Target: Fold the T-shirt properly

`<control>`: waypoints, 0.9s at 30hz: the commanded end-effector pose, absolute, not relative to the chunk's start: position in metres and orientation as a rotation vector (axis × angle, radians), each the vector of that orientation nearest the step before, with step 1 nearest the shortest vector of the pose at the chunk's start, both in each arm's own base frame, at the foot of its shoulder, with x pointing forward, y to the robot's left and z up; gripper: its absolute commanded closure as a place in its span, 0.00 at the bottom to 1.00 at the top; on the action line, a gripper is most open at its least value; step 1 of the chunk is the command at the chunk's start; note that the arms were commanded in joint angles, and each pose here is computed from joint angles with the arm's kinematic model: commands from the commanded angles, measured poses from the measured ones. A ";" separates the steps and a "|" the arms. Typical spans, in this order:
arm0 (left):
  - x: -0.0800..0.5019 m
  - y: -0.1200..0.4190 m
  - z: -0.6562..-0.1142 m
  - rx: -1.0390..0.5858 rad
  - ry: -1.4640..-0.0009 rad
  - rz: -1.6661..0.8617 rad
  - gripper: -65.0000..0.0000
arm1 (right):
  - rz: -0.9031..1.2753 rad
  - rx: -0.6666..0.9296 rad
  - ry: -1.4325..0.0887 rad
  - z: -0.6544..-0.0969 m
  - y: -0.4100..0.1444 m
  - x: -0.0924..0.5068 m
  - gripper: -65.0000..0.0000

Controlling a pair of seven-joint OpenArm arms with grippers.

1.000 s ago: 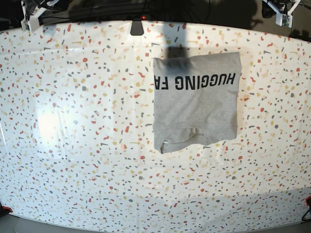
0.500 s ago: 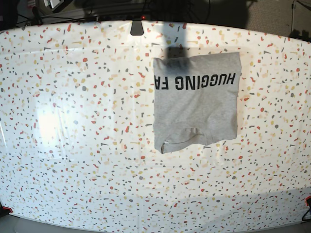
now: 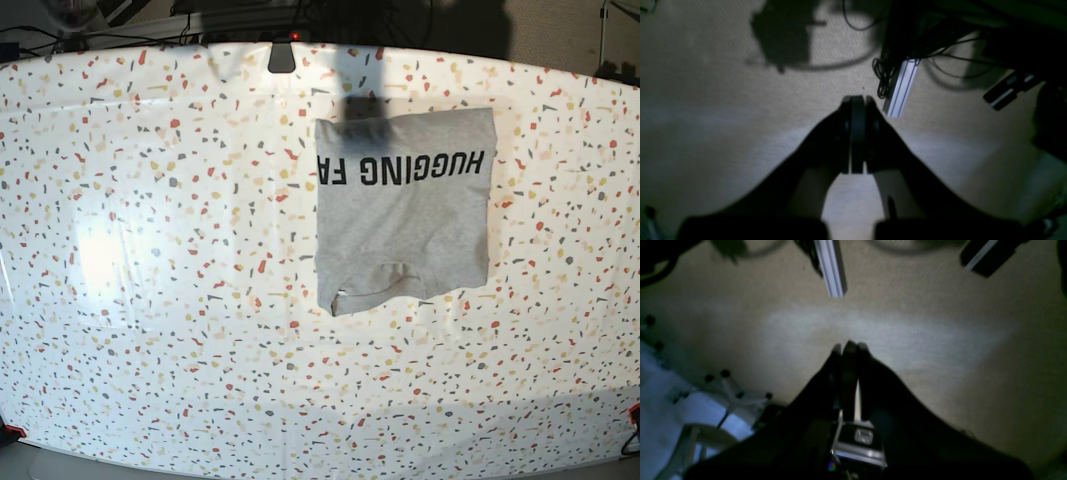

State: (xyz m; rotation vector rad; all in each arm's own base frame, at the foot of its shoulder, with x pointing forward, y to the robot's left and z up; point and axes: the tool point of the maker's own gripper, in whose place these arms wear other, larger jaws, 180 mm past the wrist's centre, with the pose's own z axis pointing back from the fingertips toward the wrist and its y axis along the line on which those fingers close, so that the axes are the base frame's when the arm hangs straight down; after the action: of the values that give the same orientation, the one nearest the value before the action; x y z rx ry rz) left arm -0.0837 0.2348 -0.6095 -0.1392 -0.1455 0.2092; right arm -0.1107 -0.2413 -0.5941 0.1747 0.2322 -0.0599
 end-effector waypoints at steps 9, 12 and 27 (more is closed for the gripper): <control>-0.056 0.175 -0.629 -0.205 -0.158 0.238 1.00 | -0.027 0.183 0.227 -0.621 -0.236 -0.080 1.00; -0.044 0.157 -0.634 -0.211 -0.170 0.260 1.00 | -0.046 0.187 0.186 -0.624 -0.232 -0.061 1.00; -0.037 0.133 -0.638 -0.205 -0.170 0.285 1.00 | -0.067 0.210 0.143 -0.628 -0.216 -0.045 1.00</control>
State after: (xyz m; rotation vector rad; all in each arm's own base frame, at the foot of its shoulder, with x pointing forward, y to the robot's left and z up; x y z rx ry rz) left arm -0.0311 0.1316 -0.6394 -0.2030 -0.1744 0.2886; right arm -0.0447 -0.2102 -0.6296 0.2168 0.1435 -0.0707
